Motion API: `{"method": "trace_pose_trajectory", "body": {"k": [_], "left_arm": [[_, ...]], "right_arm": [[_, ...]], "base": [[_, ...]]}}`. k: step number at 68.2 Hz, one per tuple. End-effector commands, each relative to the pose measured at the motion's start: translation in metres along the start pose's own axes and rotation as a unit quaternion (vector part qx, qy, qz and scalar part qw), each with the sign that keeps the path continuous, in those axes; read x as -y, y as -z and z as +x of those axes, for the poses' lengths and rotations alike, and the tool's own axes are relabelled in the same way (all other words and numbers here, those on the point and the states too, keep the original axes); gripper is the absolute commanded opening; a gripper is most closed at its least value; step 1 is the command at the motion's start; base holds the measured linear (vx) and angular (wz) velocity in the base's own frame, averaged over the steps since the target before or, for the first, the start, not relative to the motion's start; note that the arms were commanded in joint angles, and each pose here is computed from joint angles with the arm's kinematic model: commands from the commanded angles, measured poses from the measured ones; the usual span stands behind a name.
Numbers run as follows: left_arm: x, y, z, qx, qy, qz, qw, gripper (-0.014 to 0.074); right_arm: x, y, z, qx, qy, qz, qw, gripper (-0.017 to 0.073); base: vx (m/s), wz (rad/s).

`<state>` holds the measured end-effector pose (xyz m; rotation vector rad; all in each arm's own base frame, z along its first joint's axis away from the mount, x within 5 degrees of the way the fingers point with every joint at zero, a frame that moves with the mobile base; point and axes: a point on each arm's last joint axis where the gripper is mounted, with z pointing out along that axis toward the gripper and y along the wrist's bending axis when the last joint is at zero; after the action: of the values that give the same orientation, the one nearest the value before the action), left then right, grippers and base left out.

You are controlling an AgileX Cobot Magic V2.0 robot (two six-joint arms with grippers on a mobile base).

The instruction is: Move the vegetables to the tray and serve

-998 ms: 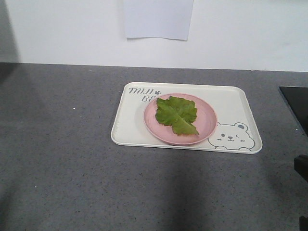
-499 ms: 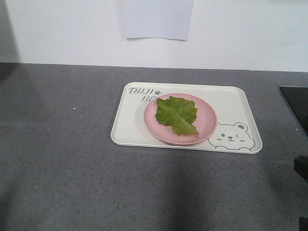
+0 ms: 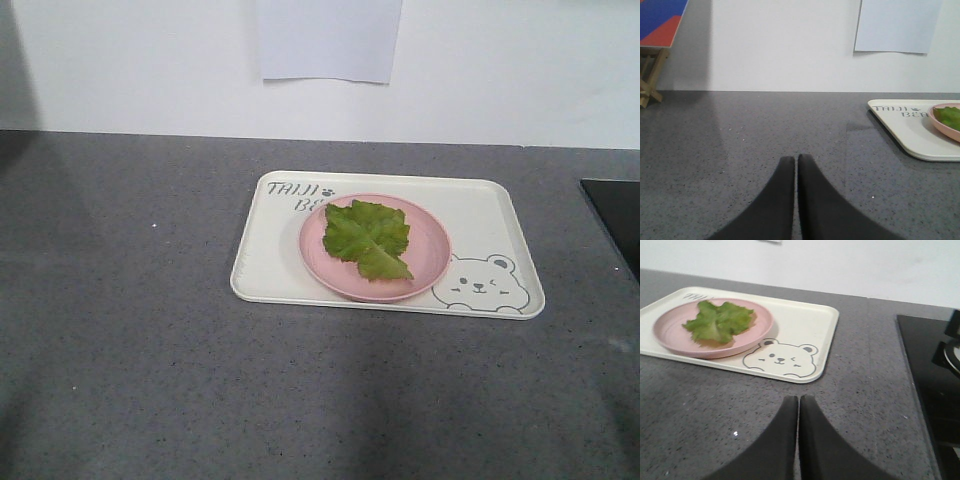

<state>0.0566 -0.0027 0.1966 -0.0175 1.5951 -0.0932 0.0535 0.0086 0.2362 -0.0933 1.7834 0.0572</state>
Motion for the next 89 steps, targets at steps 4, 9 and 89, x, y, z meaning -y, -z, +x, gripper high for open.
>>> {"method": "trace_pose_trajectory", "body": {"k": [4, 9, 89], "left_arm": [[0.000, 0.000, 0.002, 0.029, 0.006, 0.002, 1.000, -0.0006], [0.000, 0.000, 0.002, 0.029, 0.006, 0.002, 1.000, -0.0006], [0.000, 0.000, 0.002, 0.029, 0.006, 0.002, 1.000, -0.0006]], "right_arm": [[0.008, 0.001, 0.004, 0.106, -0.071, 0.042, 0.991, -0.0003], [0.009, -0.002, 0.014, 0.145, -0.075, 0.044, 0.986, -0.0003], [0.008, -0.007, 0.025, 0.197, -0.060, 0.035, 0.978, -0.0003]], "base": [[0.00, 0.00], [0.00, 0.00], [0.00, 0.00]]}}
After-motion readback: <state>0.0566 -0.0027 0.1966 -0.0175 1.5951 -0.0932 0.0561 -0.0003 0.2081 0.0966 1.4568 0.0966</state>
